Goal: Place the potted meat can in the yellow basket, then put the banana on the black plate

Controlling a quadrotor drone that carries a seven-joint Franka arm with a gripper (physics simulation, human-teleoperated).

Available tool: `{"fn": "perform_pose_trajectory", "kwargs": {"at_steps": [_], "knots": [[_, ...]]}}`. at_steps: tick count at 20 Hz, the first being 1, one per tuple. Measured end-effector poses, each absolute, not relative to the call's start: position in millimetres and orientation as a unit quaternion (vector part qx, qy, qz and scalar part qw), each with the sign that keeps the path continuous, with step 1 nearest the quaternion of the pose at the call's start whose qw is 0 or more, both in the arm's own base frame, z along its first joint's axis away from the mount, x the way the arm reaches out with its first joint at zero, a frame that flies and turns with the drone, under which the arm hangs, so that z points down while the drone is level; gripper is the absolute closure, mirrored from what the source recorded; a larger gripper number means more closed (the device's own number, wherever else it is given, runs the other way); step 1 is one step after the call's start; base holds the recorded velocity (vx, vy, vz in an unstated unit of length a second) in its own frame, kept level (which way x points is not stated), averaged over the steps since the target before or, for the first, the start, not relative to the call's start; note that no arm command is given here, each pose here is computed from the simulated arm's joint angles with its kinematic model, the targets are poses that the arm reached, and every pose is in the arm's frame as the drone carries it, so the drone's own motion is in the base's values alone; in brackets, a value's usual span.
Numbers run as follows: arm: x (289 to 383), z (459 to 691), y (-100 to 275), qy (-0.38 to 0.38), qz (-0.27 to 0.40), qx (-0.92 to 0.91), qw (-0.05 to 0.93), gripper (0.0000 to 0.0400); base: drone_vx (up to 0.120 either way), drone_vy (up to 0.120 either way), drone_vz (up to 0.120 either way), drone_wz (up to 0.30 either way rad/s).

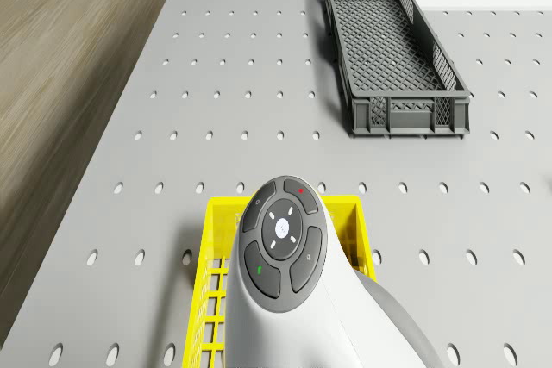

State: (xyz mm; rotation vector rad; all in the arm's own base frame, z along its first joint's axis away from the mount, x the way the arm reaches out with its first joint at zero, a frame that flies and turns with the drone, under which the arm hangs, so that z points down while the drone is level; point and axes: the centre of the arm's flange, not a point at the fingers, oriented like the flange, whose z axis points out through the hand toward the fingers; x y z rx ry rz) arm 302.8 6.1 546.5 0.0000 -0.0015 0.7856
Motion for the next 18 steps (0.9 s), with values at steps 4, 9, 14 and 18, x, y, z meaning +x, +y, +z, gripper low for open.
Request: {"fn": "perform_pose_trajectory", "kwargs": {"at_steps": [4,9,14,18], "knots": [[302.8,545.4,6.0,-0.001,0.383,0.0,0.924,0.0003,0.12,-0.12,0.01,0.0],[302.8,544.9,6.0,-0.001,0.383,0.0,0.924,0.0001,0.12,-0.12,0.0,0.0],[302.8,544.8,6.1,-0.001,0.383,0.0,0.924,0.0,0.12,-0.12,0.0,0.0],[302.8,544.7,6.0,-0.001,0.383,0.0,0.924,0.0,0.12,-0.12,0.0,0.0]]}}
